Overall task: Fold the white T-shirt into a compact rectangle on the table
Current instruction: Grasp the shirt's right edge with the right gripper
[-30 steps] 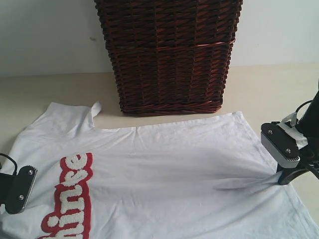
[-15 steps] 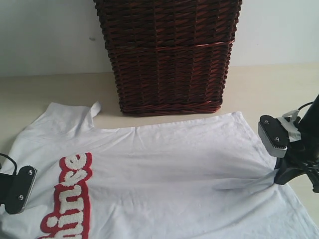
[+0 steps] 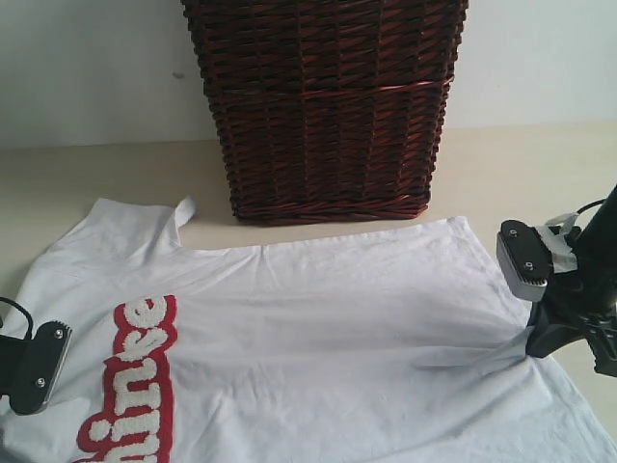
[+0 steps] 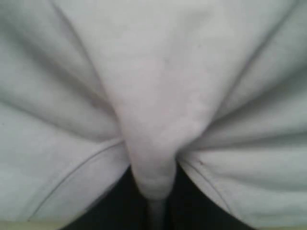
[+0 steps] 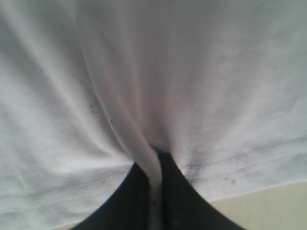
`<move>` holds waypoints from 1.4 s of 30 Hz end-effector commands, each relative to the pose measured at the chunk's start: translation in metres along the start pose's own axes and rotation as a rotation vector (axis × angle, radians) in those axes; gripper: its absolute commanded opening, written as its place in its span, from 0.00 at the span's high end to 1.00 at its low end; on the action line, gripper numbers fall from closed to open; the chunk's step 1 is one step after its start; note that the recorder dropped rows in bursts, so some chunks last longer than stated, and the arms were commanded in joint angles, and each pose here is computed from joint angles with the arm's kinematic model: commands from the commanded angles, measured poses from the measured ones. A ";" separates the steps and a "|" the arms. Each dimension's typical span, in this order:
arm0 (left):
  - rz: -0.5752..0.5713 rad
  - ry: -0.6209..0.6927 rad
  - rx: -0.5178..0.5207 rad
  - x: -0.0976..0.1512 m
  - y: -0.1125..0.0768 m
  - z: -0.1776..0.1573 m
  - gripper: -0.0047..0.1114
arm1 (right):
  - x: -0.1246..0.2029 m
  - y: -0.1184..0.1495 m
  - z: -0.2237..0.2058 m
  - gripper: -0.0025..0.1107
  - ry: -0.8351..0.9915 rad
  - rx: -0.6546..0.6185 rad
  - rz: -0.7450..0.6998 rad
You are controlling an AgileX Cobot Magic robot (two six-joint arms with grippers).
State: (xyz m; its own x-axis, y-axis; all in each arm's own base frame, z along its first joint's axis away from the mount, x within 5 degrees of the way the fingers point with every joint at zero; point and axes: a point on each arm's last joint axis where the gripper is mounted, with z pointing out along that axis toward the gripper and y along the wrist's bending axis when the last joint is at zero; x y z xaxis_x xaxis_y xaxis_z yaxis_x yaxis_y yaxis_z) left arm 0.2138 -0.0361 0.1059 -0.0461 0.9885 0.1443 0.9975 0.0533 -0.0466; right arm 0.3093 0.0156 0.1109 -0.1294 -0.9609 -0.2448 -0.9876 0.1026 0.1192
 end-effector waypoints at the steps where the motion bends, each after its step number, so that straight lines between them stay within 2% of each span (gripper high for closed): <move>1: -0.034 -0.038 0.025 -0.005 -0.004 0.022 0.96 | -0.001 0.001 -0.001 0.98 -0.009 0.008 0.030; 42: -0.034 -0.062 -0.029 -0.007 0.001 0.022 0.96 | -0.002 0.001 -0.001 0.98 -0.012 0.010 0.036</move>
State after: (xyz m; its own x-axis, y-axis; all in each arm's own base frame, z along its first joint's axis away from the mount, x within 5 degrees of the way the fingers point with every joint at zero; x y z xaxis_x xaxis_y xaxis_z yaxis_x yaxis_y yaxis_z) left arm 0.2141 -0.0362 0.1058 -0.0462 0.9887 0.1427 0.9977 0.0528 -0.0431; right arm 0.3091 0.0158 0.1105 -0.1569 -0.9569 -0.2442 -0.9837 0.1296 0.1243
